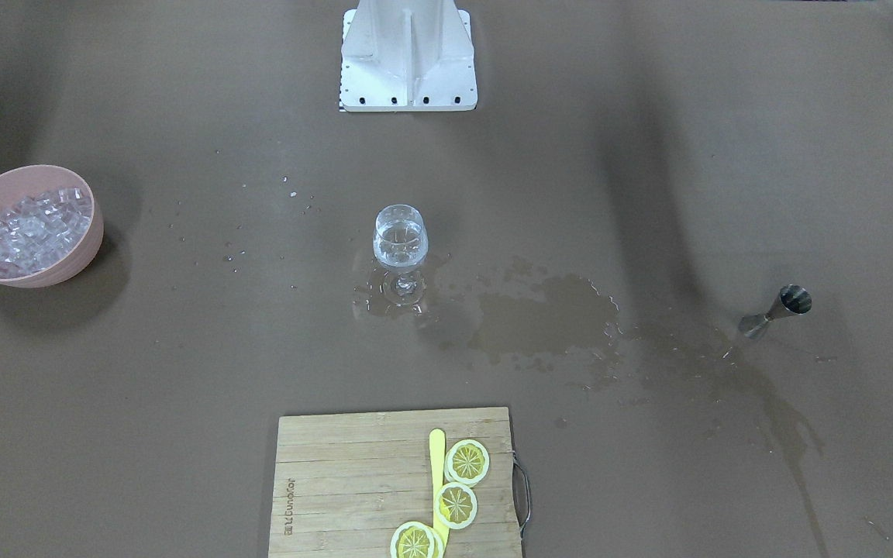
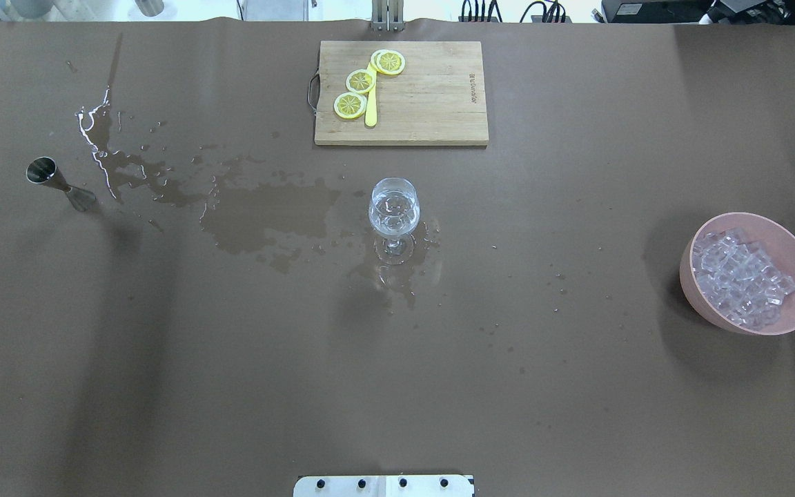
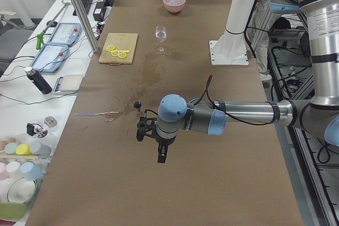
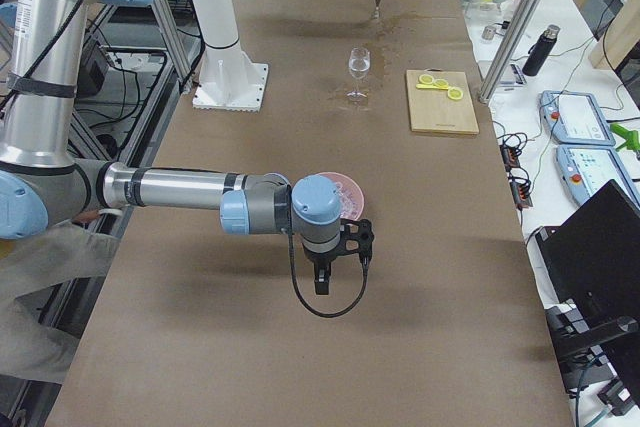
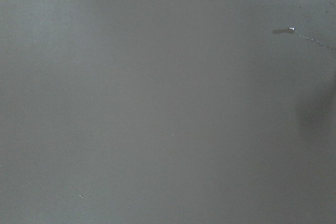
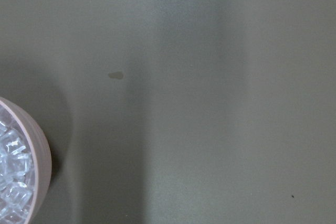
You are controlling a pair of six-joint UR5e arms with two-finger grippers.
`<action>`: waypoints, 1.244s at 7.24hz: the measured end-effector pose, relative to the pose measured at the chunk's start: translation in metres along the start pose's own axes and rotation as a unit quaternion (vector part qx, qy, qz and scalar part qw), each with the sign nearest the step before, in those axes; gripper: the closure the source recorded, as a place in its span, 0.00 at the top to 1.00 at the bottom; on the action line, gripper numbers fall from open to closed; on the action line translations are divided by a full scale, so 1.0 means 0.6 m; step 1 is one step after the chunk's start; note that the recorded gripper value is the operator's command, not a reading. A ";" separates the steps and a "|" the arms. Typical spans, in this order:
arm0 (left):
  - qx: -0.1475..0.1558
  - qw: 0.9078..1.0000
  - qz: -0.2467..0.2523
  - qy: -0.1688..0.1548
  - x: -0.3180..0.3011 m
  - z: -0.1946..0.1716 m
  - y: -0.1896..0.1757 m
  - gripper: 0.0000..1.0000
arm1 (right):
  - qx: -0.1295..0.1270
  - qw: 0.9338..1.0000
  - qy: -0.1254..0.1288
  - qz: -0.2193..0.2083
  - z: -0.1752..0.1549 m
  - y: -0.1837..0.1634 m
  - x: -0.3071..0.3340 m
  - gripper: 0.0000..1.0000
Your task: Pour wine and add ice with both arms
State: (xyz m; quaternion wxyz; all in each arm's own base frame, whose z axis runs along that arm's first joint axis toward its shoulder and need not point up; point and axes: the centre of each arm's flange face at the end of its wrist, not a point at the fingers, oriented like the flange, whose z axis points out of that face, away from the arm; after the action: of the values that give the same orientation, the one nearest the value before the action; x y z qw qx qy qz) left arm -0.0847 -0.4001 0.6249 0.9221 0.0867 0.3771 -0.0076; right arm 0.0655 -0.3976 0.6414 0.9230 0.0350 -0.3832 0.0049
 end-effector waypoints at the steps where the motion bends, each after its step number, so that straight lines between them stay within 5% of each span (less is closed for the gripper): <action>1: 0.002 1.000 0.002 0.002 0.001 0.000 -0.001 0.98 | 0.003 1.000 0.000 -0.002 -0.001 -0.001 -0.001 1.00; 6: 0.046 0.997 0.003 0.056 0.044 -0.014 -0.011 0.98 | 0.028 0.998 -0.032 -0.035 -0.005 0.017 -0.016 1.00; 9: 0.090 0.988 0.099 0.075 0.108 0.009 -0.073 0.98 | 0.044 0.996 -0.048 -0.062 -0.007 0.009 -0.031 1.00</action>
State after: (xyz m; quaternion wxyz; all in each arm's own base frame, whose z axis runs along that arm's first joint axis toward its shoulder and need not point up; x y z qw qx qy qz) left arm -0.0379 -0.4408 0.5768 0.8759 0.2069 0.4322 0.0562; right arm 0.0551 -0.3918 0.6256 0.8997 0.0995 -0.4234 -0.0369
